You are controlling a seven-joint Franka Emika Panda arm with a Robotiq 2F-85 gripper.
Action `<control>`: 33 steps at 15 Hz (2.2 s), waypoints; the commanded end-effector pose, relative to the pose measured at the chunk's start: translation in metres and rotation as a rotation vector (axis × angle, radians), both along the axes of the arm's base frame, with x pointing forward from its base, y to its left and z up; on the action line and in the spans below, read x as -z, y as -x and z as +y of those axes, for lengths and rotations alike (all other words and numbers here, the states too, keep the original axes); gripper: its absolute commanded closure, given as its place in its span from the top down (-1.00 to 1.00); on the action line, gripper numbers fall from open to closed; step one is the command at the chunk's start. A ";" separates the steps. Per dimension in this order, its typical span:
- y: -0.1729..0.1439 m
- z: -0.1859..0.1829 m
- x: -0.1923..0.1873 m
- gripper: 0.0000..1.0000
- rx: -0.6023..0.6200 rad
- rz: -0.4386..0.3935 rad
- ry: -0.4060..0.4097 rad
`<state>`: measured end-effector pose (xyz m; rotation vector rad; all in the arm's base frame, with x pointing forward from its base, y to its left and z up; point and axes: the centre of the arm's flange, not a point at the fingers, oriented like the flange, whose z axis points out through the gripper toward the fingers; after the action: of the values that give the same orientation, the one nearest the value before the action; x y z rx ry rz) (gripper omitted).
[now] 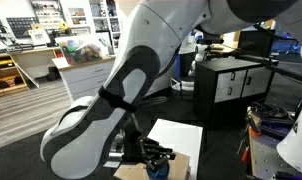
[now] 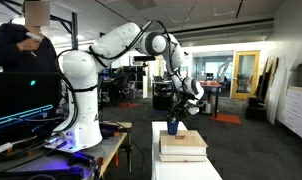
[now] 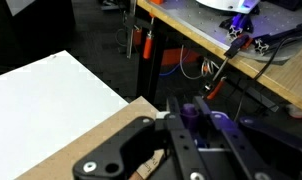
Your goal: Remove the marker from the cup and put it on the book
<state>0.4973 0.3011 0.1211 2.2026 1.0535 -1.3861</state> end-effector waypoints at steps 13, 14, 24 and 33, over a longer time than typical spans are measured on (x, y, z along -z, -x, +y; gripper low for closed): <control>-0.013 -0.009 -0.037 -0.88 0.011 -0.003 0.104; -0.014 -0.009 -0.039 -0.88 0.016 -0.002 0.104; -0.026 -0.019 -0.059 -0.88 0.056 0.015 0.114; -0.037 -0.030 -0.083 -0.89 0.089 -0.012 0.106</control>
<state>0.5352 0.2787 0.1812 2.1865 0.9109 -1.4240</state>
